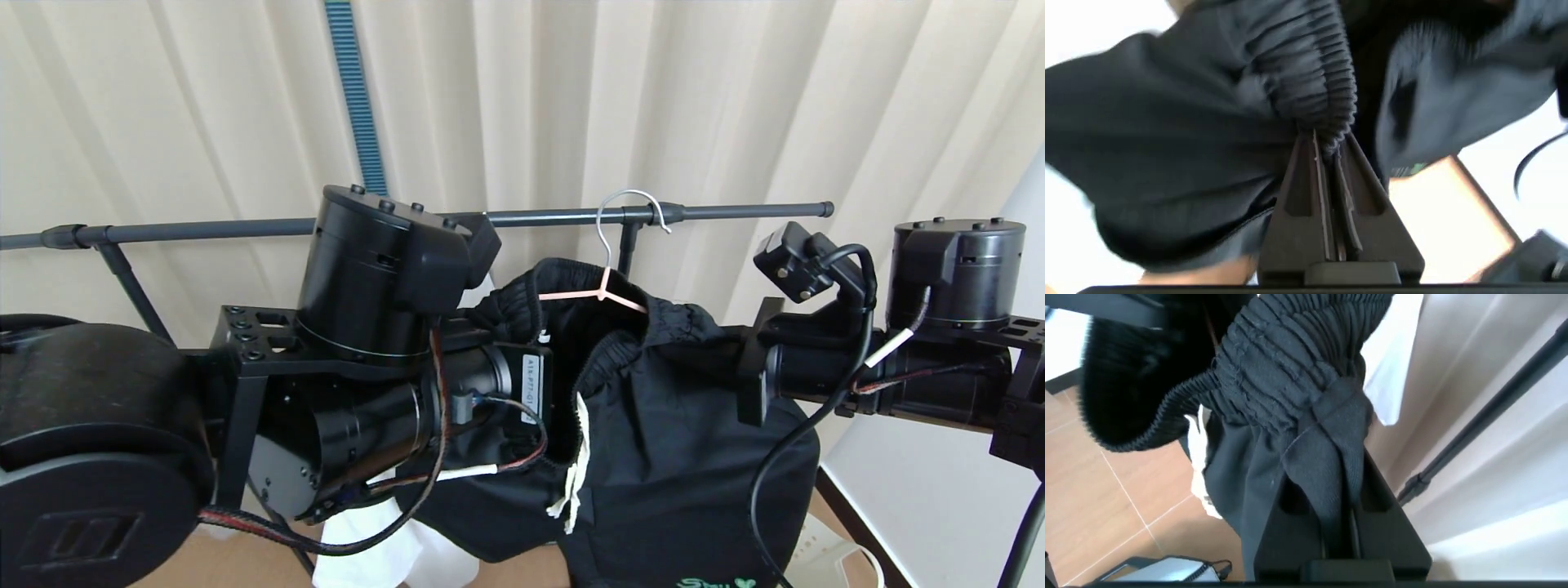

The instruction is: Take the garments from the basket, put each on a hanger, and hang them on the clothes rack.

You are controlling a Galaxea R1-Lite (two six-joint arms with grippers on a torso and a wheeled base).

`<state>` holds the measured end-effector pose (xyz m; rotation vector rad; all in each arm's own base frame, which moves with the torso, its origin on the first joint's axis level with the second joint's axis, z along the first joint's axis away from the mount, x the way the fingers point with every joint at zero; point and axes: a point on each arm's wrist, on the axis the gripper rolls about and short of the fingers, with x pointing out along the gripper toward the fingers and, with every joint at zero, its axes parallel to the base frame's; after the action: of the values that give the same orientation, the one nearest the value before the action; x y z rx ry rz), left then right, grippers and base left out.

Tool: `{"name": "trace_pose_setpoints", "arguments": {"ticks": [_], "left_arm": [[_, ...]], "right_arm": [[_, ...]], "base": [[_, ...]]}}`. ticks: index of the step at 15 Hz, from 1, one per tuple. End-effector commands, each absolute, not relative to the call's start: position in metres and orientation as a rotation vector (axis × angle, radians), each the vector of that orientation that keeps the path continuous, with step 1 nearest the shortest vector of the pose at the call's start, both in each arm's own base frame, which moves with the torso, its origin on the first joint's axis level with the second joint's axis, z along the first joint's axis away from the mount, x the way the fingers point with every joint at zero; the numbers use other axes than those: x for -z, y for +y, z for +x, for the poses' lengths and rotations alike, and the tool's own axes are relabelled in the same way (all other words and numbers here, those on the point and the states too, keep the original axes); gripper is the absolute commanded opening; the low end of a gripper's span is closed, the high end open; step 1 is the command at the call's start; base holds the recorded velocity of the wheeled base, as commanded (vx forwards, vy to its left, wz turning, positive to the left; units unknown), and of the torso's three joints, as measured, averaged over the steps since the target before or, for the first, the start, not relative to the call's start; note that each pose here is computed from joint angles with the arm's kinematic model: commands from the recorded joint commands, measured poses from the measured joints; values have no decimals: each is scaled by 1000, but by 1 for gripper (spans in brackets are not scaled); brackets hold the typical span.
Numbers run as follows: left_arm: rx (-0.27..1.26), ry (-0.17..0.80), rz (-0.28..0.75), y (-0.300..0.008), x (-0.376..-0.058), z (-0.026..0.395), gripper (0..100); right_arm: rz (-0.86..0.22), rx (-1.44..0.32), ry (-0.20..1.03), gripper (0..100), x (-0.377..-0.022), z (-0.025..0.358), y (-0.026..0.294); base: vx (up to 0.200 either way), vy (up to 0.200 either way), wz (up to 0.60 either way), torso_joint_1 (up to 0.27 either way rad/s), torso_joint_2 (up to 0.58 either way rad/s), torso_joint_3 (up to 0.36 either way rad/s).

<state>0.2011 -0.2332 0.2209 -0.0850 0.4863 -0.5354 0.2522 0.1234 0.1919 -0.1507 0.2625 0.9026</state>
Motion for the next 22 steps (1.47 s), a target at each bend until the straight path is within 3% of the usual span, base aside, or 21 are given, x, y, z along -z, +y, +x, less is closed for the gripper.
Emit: {"name": "trace_pose_setpoints", "arguments": {"ticks": [1, 15, 16, 22], "left_arm": [[531, 493, -86, -244, -210, 210, 0], [515, 451, -104, -260, -205, 227, 0], [514, 452, -104, -263, -204, 228, 100], [488, 443, -91, -262, -204, 226, 100]], "right_arm": [[-145, -919, 255, 0, -188, 251, 120], [-117, -1009, 202, 0, -189, 245, 106], [-117, -1009, 203, 0, -189, 245, 106], [-120, -1010, 179, 0, -188, 246, 106]], "base": [[0, 0, 0, 0, 0, 0], [0, 0, 0, 0, 0, 0], [0, 0, 0, 0, 0, 0], [0, 0, 0, 0, 0, 0]]}}
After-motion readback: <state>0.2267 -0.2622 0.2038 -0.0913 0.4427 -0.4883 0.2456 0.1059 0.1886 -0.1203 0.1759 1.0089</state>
